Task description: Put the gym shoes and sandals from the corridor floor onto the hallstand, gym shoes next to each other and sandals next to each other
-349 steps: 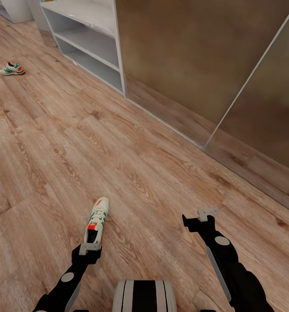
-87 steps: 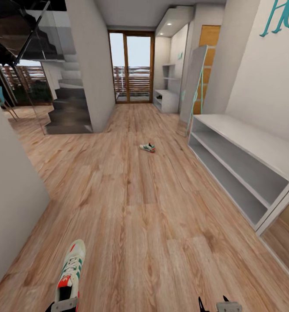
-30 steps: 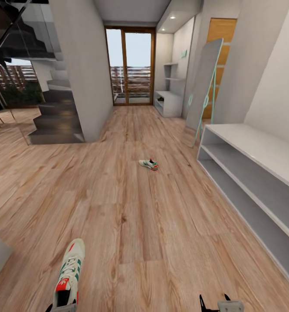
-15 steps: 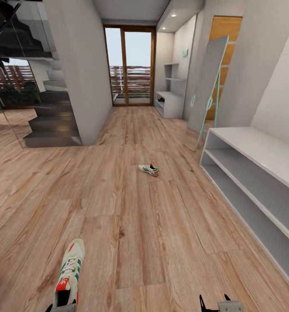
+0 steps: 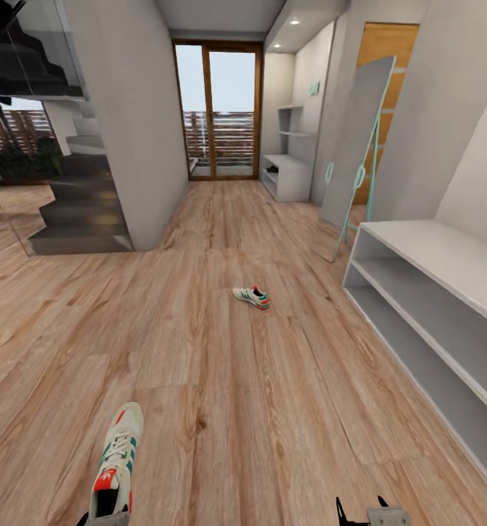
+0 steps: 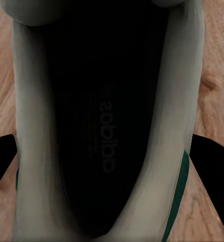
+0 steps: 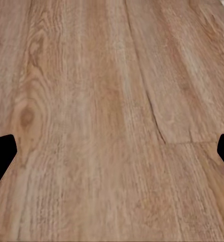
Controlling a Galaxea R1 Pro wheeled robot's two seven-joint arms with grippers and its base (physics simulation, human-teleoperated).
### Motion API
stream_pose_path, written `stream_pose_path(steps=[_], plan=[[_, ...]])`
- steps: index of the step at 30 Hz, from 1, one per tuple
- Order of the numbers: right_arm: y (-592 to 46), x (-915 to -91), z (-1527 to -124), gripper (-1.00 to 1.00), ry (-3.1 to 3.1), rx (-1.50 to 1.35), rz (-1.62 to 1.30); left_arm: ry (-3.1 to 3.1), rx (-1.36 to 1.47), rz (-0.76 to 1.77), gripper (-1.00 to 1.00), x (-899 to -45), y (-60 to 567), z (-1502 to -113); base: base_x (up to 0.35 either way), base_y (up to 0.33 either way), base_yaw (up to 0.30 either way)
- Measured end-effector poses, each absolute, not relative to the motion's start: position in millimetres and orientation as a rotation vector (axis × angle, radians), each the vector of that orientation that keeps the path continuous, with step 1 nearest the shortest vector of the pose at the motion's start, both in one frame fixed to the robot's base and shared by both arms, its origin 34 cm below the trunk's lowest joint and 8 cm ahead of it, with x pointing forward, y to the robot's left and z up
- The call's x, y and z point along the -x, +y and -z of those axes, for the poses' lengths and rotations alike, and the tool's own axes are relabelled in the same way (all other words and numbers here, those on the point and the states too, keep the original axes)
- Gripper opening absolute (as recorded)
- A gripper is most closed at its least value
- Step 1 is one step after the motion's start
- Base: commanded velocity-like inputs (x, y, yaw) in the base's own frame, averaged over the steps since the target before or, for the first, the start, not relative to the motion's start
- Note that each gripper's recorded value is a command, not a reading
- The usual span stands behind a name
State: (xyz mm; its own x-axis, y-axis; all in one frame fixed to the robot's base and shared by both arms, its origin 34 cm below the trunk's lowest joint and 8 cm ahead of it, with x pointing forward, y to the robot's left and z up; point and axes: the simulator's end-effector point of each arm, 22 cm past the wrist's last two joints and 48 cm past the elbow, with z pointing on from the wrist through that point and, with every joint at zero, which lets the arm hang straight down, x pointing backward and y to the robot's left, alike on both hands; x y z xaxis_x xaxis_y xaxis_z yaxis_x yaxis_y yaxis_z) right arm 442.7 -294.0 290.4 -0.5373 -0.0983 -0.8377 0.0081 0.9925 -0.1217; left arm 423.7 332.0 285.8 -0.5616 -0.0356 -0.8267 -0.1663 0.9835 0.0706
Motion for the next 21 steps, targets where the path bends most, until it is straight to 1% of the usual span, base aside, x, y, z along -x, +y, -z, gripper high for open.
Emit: stream_pose_path(steps=[21], plan=[[-294.1, -442.7, -290.4, 1.0, 2.134, 0.063, 0.135, 2.165, 0.14, -0.172, -1.0, -423.5, 331.6, -285.5, 0.339, 0.0, 0.0]])
